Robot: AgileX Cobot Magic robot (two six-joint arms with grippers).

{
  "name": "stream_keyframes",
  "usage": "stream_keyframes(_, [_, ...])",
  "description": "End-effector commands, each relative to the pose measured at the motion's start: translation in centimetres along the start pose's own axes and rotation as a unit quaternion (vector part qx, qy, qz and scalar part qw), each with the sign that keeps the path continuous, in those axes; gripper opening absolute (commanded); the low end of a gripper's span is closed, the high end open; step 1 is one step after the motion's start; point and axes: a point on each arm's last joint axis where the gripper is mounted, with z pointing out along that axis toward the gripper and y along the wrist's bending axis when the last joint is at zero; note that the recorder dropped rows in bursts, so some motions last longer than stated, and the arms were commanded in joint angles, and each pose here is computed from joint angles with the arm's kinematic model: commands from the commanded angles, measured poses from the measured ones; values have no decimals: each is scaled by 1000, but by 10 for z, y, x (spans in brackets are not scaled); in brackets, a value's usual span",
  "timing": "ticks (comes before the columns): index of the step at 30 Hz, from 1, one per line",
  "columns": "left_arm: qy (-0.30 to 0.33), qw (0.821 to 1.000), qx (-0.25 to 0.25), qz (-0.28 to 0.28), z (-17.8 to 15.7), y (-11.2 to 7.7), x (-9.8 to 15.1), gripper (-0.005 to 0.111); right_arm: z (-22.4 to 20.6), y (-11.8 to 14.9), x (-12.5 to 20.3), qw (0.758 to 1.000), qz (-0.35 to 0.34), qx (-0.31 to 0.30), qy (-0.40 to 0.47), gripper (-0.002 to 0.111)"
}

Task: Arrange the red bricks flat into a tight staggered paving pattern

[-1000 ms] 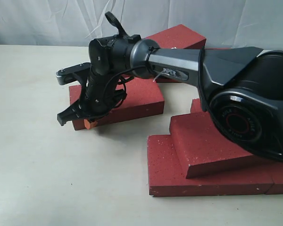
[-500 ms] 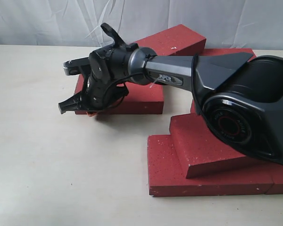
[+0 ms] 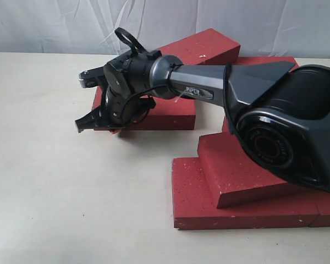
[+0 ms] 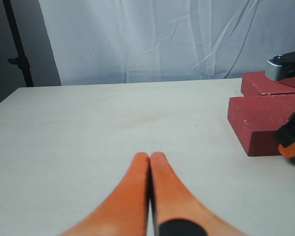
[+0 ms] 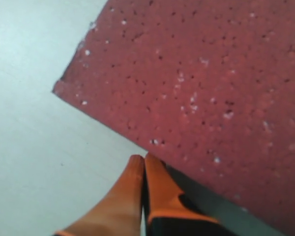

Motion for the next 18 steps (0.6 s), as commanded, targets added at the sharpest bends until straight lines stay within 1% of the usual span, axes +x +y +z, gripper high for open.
stream_keyframes(1, [-2,1000,0,-4,0,0,1,0,-1,1,5,1000,1,-3,27,-1])
stream_keyframes(5, [-2,1000,0,-4,0,0,1,0,-1,4,11,998,-37,-4,52,-1])
stream_keyframes(7, [-2,1000,0,-4,0,0,1,0,0,4,12,998,-40,-1,55,-1])
stream_keyframes(11, [-2,1000,0,-4,0,0,1,0,6,-7,12,996,-57,24,57,-1])
stream_keyframes(14, [-2,1000,0,-4,0,0,1,0,6,-9,12,995,-71,39,57,-1])
stream_keyframes(18, [-2,1000,0,-4,0,0,1,0,6,-10,11,995,-76,44,56,-1])
